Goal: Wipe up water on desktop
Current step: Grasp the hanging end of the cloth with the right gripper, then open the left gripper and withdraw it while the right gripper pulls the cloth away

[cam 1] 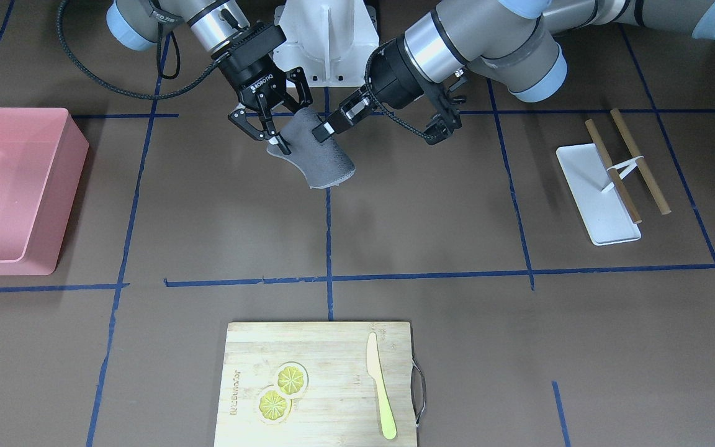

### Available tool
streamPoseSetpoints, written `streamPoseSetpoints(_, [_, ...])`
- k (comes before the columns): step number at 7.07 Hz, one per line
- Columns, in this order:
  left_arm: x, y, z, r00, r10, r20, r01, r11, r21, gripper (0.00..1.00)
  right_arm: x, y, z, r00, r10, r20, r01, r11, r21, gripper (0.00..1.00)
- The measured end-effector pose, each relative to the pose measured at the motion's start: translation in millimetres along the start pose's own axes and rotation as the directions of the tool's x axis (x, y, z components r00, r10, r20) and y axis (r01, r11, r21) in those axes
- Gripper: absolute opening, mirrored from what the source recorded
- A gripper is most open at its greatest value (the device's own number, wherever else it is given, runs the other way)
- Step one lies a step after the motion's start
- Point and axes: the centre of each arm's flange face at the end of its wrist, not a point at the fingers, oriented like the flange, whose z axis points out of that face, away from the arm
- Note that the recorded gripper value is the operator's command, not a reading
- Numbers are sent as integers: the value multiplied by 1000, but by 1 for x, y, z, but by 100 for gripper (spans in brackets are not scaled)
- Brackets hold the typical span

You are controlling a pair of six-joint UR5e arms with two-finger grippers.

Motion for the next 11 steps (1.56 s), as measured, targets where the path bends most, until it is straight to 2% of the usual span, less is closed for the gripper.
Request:
streamPoseSetpoints(3, [0,0,0,1000,1,0,-1,1000,0,7,-1,0,-1,999,37,2,-37,999,1,0])
streamPoseSetpoints(4, [0,0,0,1000,1,0,-1,1000,0,11,-1,0,-1,999,44,3,-44,999,1,0])
streamPoseSetpoints(5, [0,0,0,1000,2,0,-2,1000,0,90,-1,-1,-1,999,46,3,-46,999,2,0])
streamPoseSetpoints(6, [0,0,0,1000,6,0,-6,1000,-1,100,-1,-1,-2,999,47,3,-47,999,3,0])
streamPoseSetpoints(11, [-5,4,4,999,34,8,-34,999,-11,100,-1,-3,-3,999,49,5,-49,999,6,0])
